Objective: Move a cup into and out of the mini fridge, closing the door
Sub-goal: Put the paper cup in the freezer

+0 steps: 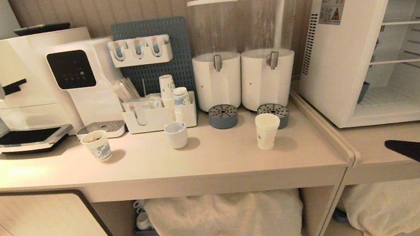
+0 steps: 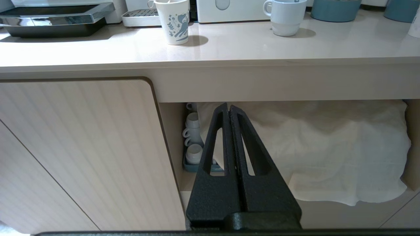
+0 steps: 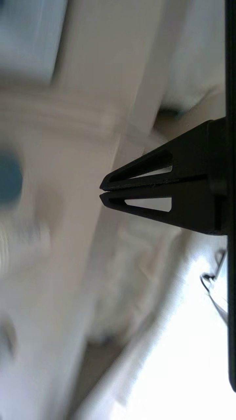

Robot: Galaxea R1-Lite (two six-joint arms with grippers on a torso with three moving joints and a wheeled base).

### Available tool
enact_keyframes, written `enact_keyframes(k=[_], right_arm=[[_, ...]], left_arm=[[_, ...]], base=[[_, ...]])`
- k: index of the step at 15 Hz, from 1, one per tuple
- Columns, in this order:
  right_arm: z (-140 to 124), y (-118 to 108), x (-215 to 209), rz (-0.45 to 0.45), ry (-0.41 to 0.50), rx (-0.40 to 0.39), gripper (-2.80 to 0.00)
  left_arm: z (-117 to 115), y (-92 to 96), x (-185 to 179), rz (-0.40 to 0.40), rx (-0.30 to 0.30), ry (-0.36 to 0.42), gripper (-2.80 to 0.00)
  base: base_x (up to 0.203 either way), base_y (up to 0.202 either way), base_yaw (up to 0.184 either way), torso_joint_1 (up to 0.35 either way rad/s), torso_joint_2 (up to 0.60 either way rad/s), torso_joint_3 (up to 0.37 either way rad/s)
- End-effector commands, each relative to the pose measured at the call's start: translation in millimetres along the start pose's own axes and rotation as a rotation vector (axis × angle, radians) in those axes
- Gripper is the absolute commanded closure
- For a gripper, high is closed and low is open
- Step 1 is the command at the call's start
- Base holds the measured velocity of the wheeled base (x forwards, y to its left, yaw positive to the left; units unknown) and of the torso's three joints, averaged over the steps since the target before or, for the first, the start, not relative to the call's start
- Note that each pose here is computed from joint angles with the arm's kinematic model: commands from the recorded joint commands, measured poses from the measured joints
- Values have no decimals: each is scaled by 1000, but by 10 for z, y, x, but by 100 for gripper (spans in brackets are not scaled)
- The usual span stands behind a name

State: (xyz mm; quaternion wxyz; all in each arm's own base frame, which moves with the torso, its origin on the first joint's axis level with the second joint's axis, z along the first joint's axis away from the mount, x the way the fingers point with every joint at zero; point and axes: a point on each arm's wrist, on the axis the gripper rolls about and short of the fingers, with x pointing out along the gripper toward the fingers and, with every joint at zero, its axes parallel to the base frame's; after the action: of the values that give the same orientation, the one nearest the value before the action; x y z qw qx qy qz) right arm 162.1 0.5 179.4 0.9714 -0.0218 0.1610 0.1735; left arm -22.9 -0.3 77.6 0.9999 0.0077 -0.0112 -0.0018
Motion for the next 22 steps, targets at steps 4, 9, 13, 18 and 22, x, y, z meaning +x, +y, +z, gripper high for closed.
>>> enact_keyframes(k=[4,9,13,18,22], right_arm=[[-296,108,544,176,88,-21,0],[-561,74,1116,178,72,-62,0],[-521,185,1525,93,-55,-128,-280],[-440,384,1661,140,-84,-142,-280],[-535,543,1864,127,-103,-156,-280]], left_arm=[[-16,0,5,1,0,7,0],[-16,0,5,1,0,7,0],[-16,0,5,1,0,7,0],[-16,0,5,1,0,7,0],[-16,0,5,1,0,7,0]], base=[[0,0,0,0,0,0],[0,0,0,0,0,0],[0,0,0,0,0,0],[0,0,0,0,0,0],[0,0,0,0,0,0]])
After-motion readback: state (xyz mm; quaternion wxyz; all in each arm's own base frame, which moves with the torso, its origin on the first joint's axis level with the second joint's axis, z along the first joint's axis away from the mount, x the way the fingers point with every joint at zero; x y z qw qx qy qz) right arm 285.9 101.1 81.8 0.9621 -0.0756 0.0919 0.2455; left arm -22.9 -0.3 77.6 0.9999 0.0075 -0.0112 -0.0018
